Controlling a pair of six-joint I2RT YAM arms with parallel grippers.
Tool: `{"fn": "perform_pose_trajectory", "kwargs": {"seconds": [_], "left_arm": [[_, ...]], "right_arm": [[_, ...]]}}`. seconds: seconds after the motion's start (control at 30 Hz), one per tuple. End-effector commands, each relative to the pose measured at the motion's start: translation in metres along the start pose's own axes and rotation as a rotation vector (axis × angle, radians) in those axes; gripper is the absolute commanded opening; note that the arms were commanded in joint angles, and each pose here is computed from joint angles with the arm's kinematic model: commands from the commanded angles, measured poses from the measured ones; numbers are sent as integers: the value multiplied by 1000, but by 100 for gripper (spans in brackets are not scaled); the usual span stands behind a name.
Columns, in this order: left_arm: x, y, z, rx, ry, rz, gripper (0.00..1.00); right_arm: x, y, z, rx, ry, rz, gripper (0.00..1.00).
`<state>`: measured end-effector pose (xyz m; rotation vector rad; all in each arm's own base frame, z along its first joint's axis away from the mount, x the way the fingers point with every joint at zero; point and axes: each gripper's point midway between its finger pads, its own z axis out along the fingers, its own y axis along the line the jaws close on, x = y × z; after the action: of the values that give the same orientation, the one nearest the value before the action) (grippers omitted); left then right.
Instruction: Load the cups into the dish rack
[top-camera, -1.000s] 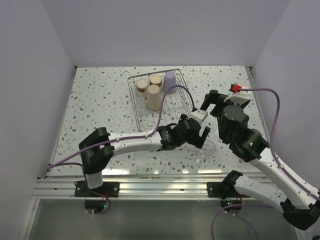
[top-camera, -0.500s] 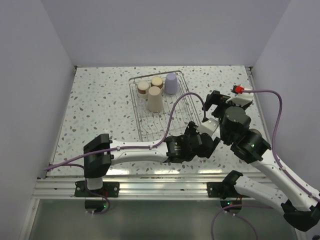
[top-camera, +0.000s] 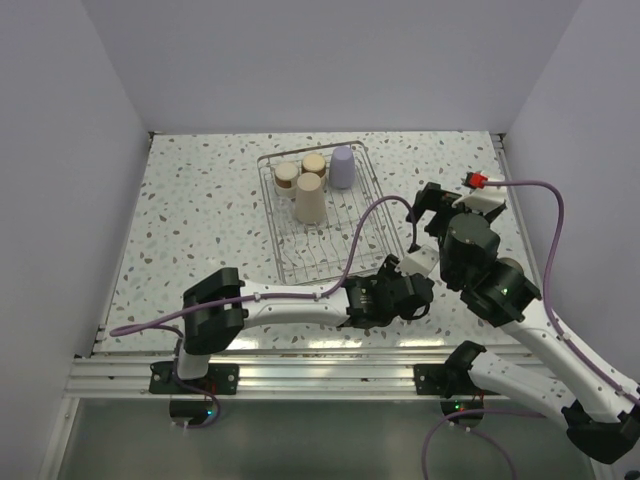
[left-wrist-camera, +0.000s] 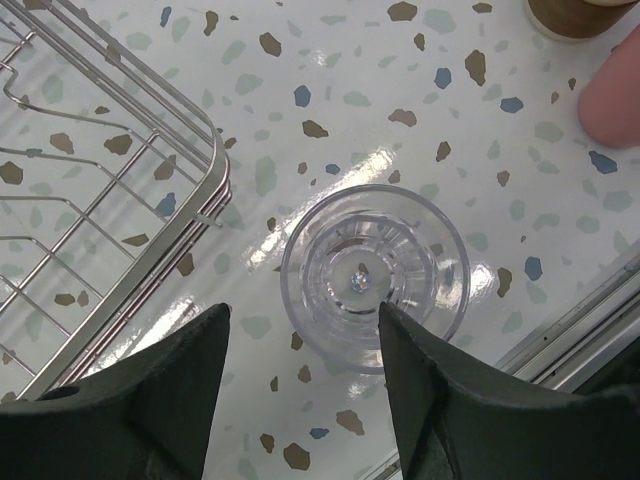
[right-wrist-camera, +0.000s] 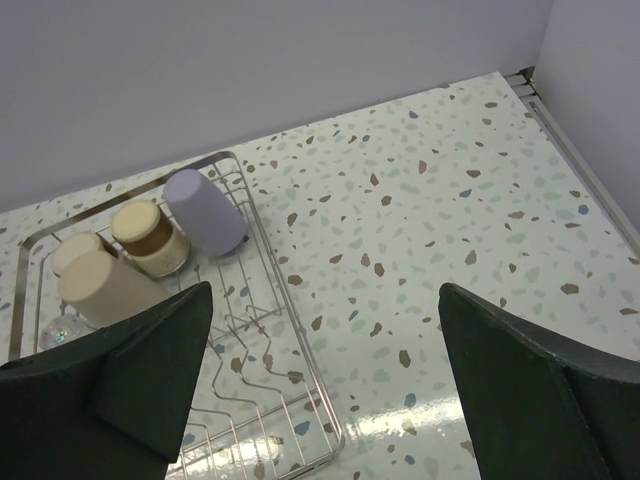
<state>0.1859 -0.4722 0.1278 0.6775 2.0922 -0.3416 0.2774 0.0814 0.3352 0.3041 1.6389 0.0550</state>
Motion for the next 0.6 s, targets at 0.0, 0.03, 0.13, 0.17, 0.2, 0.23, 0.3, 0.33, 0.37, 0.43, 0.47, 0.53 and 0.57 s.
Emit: {"fn": "perform_pose_trajectory", "kwargs": {"seconds": [0.0,0.03,0.13,0.17,0.2,0.23,0.3,0.33,0.37,0.43,0.47,0.53,0.57], "left_arm": [[-4,-13,5,29,6,-32,64],[-1,-13,6,30,11,-29,63],[5,-17,12,35,28,-27,60],[6,-18,13,35,31,-27,60],[9,-19,16,34,40,-25,59],[8,-19,16,32,39,-27,58],[14,-19,19,26,51,-19,57],[15,-18,20,23,54,-19,56],[15,-19,20,26,55,-20,55],[17,-19,23,24,60,-22,52],[18,-17,25,20,64,-24,49],[20,-17,27,21,69,-25,44],[22,-16,29,24,77,-27,39]], "right_arm": [[-10,-1,-3,-2,-29,47,98],[-9,-1,-3,-2,-27,43,98],[-9,-2,-3,0,-26,40,98],[-9,-2,-3,1,-27,40,98],[-9,-3,-3,5,-27,37,98],[-9,-3,-4,5,-27,37,98],[-8,-4,-4,5,-27,34,98],[-9,-4,-4,7,-29,36,98],[-9,-5,-4,9,-30,35,98],[-8,-5,-4,9,-29,36,98],[-8,-5,-4,9,-29,34,98],[-7,-4,-3,8,-28,34,98],[-7,-4,-3,9,-27,32,98]]}}
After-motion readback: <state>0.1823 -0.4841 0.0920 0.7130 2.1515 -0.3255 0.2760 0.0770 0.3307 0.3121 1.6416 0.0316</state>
